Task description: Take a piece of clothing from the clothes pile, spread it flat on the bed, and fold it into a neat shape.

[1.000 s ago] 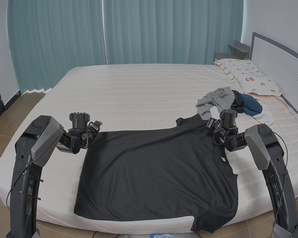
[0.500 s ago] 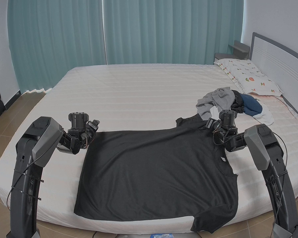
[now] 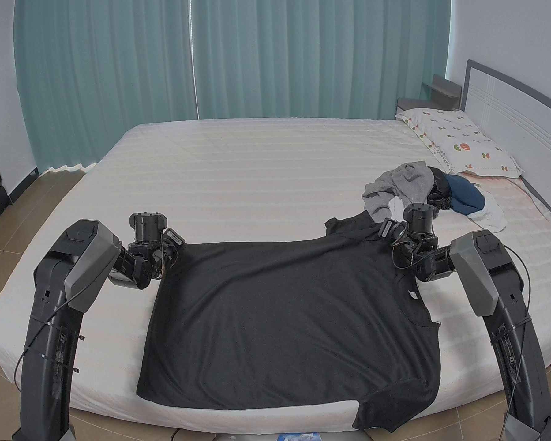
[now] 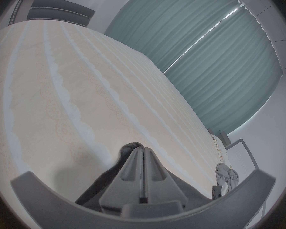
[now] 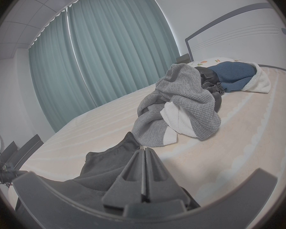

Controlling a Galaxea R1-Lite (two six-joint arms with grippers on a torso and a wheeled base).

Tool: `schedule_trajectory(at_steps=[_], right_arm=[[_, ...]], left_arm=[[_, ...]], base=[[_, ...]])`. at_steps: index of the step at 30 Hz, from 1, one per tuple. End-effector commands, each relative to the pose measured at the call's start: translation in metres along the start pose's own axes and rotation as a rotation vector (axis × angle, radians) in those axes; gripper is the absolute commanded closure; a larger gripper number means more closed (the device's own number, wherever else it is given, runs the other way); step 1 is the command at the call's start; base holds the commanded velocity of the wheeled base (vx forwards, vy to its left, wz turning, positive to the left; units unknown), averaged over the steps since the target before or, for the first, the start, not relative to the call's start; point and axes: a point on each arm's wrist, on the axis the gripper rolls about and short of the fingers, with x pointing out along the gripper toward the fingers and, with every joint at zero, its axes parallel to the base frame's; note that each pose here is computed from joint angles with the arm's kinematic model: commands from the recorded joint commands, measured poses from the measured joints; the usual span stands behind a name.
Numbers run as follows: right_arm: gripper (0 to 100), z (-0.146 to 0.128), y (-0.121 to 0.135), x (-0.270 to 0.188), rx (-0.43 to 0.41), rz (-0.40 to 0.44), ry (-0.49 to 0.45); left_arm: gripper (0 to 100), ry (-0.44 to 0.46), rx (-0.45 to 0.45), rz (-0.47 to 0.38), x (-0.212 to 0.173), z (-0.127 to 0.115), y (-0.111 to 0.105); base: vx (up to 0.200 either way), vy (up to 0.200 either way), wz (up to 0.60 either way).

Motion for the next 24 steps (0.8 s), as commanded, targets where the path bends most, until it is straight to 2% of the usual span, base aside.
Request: schedule_trajectory(at_steps=[1, 10, 13, 19, 23, 24], right_arm=[[100, 0.007, -0.001, -0.001, 0.004, 0.001, -0.016], [100, 0.016, -0.006, 0.0, 0.012, 0.01, -0.068], [100, 0.016, -0.005, 0.0, 0.012, 0.022, -0.073], [100, 0.012, 0.0, 0.0, 0.007, 0.041, -0.063], [100, 0.02, 0.006, -0.003, 0.002, 0.065, -0.066], [100, 0.031, 0.013, -0.006, 0.003, 0.081, -0.08]], left_arm=[[100, -0.065, -0.01, 0.008, 0.003, 0.007, -0.001], [100, -0.112, -0.02, 0.017, 0.007, 0.012, 0.003], [100, -0.149, -0.027, 0.008, 0.007, 0.016, 0.004], [100, -0.151, -0.026, 0.006, 0.009, 0.014, 0.006], [100, -0.149, -0.023, 0.013, 0.011, 0.012, 0.009], [100, -0.15, -0.023, 0.012, 0.011, 0.013, 0.009]], base=[[0.0, 0.0, 0.0], [0.0, 0.0, 0.0], [0.0, 0.0, 0.0], [0.0, 0.0, 0.0], [0.0, 0.0, 0.0], [0.0, 0.0, 0.0]])
